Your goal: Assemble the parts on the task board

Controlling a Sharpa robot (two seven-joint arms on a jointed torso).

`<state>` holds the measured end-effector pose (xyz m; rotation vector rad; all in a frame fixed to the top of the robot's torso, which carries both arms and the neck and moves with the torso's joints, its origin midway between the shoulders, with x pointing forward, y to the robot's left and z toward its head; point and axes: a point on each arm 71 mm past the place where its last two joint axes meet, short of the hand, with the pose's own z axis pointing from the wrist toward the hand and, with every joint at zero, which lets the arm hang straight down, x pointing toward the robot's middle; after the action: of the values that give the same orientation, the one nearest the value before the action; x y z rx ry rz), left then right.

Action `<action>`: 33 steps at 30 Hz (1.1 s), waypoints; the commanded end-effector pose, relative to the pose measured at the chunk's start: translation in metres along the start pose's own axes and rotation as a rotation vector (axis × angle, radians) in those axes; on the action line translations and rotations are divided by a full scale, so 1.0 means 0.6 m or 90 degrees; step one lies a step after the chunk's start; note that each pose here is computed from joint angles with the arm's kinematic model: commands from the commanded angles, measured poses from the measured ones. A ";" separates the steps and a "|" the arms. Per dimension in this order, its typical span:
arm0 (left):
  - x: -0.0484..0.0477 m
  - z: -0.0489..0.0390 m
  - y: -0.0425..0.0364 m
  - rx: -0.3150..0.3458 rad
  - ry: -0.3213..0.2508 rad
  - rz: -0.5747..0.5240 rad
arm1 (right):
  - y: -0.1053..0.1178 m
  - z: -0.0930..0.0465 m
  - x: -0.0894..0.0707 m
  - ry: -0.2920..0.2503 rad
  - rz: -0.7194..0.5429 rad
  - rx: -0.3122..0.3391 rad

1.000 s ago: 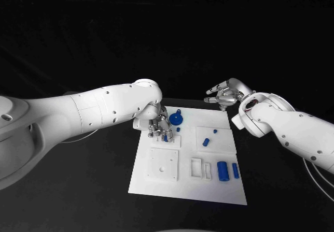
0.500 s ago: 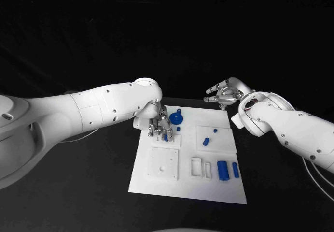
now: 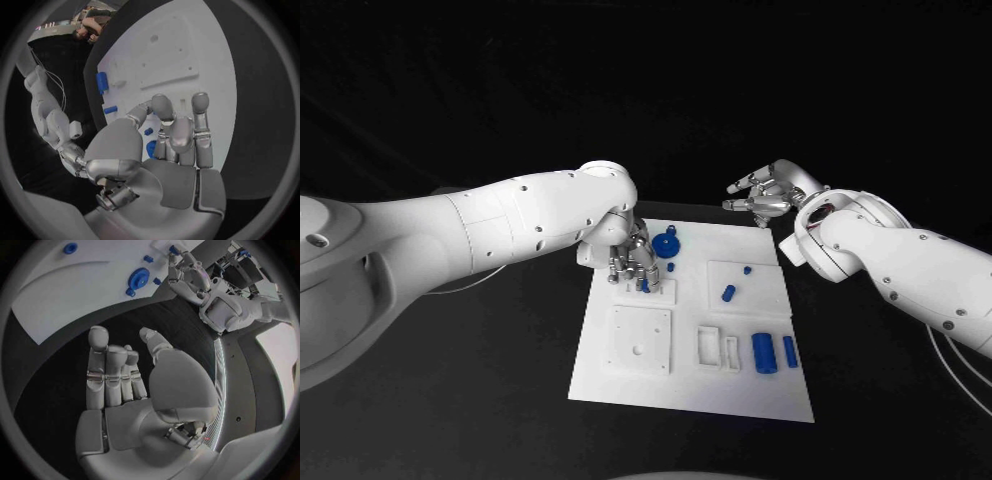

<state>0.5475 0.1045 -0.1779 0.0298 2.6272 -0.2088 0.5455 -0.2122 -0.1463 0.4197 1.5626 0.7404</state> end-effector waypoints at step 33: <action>0.019 0.009 0.006 0.000 0.036 0.051 | 0.000 0.000 0.001 0.001 -0.005 -0.004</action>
<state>0.5462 0.1056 -0.1780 0.0872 2.6244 -0.2180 0.5454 -0.2126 -0.1470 0.4206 1.5636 0.7393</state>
